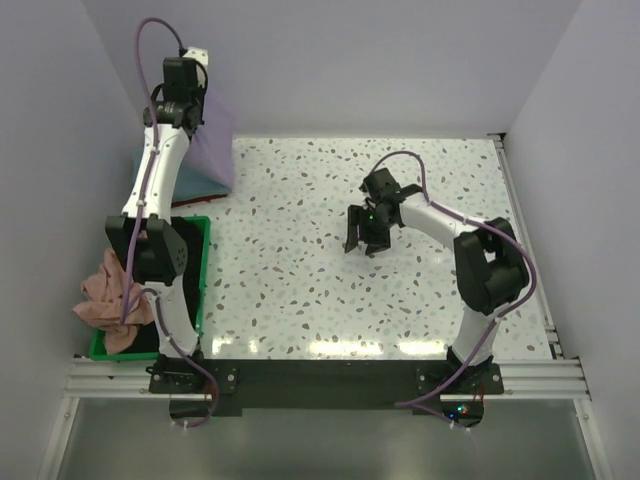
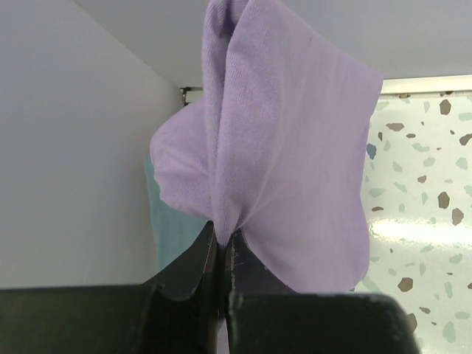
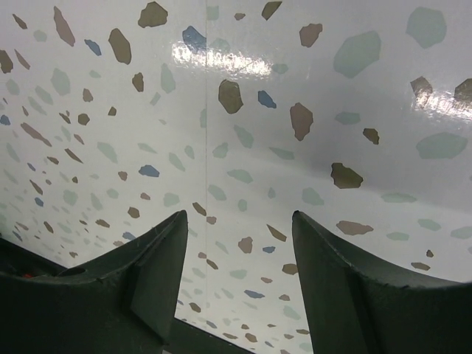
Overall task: Fold and stack the t-shirts
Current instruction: Neatly place the folded tshirt to the corner
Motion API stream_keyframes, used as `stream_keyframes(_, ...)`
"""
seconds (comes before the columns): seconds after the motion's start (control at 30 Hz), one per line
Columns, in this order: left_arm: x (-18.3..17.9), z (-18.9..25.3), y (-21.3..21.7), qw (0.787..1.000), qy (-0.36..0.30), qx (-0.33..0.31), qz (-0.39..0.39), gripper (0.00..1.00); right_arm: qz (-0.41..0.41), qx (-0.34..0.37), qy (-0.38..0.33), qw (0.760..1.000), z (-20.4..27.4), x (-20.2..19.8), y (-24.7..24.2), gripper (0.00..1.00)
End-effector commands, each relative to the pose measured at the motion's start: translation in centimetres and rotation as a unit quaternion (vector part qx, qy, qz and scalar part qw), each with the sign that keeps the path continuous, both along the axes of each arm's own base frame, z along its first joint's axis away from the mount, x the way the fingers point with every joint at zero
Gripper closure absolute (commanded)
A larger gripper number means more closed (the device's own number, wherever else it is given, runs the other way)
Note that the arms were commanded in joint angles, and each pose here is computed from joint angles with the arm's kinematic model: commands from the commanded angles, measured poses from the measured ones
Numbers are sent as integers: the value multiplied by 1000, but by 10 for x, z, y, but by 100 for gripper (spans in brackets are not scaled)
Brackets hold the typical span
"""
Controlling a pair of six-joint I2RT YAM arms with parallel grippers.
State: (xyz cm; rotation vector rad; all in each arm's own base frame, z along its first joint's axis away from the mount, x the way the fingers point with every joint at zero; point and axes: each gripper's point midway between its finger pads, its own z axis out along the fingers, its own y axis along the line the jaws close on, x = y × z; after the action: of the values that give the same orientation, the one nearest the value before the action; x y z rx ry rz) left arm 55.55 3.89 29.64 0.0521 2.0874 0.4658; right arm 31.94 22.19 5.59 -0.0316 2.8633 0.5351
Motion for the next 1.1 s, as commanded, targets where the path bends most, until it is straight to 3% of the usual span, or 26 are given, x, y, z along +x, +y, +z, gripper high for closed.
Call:
stream_keyframes(0.0, -7, 26, 14, 999, -39, -21, 6, 100, -5, 23, -25, 999, 20, 4, 3, 38)
stream_keyframes(0.27, 0, -36, 60, 998, 10, -50, 34, 100, -5, 26, -32, 999, 31, 2, 3, 38)
stream_keyframes(0.67, 10, -88, 145, 988, 25, -118, 92, 100, -3, 21, -35, 999, 43, -16, -6, 37)
stream_keyframes(0.7, 5, -88, 157, 986, 24, -123, 106, 76, -1, 21, -36, 999, 45, -17, -6, 37)
stream_keyframes(0.77, 2, -83, 165, 984, 16, -131, 119, 39, 3, 22, -41, 999, 52, -19, -7, 37)
stream_keyframes(0.8, -1, -79, 169, 981, 7, -141, 135, 9, 4, 20, -45, 999, 55, -18, -7, 37)
stream_keyframes(0.83, -3, -78, 168, 979, 4, -146, 140, 0, 6, 21, -50, 999, 59, -18, -7, 37)
stream_keyframes(1.07, -28, -19, 117, 984, -39, -129, 112, 0, 3, 8, -85, 996, 82, -19, -17, 36)
